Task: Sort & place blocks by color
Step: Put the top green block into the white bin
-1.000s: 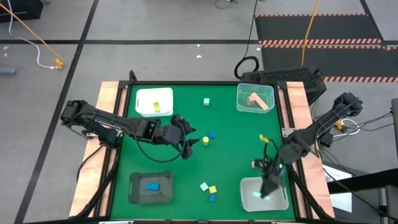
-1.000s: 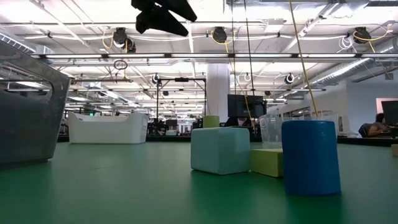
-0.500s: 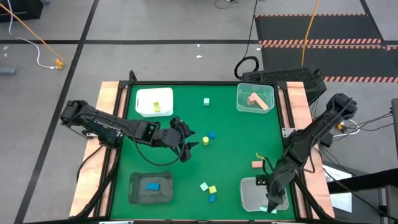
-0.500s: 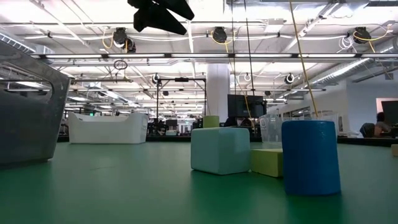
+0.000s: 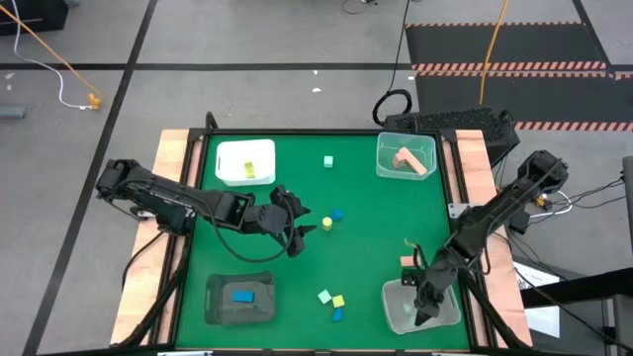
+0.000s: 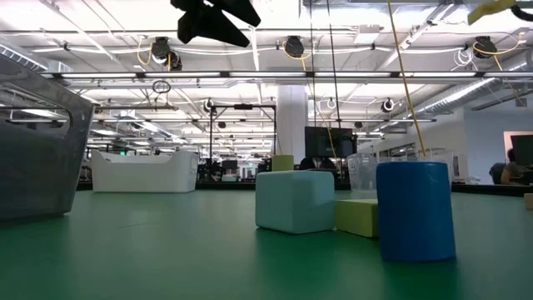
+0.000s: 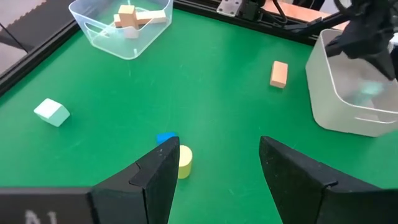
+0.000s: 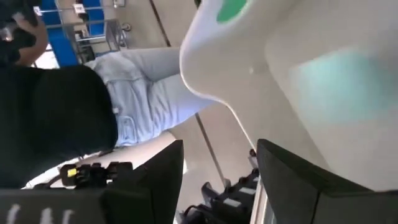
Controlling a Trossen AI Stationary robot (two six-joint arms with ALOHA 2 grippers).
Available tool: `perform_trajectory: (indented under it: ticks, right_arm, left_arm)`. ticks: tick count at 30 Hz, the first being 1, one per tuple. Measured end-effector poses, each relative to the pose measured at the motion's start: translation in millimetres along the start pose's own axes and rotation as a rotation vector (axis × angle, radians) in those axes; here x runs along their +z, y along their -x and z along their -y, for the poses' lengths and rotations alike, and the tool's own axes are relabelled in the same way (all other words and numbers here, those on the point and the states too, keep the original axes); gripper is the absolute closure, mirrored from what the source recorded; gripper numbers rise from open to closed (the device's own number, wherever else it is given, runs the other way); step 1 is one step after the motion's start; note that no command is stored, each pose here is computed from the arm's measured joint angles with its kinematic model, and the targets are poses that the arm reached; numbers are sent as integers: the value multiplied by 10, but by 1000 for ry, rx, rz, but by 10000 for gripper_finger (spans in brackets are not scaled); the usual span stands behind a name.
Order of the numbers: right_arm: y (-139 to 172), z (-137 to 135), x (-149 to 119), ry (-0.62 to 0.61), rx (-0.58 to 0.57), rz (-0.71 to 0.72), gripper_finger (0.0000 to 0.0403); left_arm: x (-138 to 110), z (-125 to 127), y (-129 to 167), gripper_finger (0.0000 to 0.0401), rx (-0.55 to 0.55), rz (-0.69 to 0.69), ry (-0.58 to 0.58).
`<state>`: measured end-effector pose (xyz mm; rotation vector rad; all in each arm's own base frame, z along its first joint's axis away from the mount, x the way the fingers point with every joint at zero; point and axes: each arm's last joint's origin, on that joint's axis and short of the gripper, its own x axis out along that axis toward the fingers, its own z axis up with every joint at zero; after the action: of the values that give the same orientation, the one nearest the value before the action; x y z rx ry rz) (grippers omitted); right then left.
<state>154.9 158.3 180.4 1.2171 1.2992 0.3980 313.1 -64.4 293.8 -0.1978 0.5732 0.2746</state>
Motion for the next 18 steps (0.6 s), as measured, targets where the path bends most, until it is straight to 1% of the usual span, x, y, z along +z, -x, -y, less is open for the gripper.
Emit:
perform_trajectory:
  ticks: [4, 7, 10, 14, 18]
  right_arm:
    - [58, -71, 12, 48, 64, 12, 207]
    - [150, -159, 12, 106, 141, 34, 207]
    - [291, -263, 45, 175, 239, 85, 207]
    - [503, -339, 133, 318, 307, 239, 207]
    - [714, -361, 267, 506, 304, 434, 207]
  left_arm:
    - [-1, 1, 1, 178, 0, 0, 7]
    - [0, 2, 1, 178, -1, 0, 8]
    - [0, 2, 0, 178, -1, 1, 7]
    - [-8, 13, -32, 178, 0, 1, 4]
    - [-85, 45, -177, 178, 15, -33, -12]
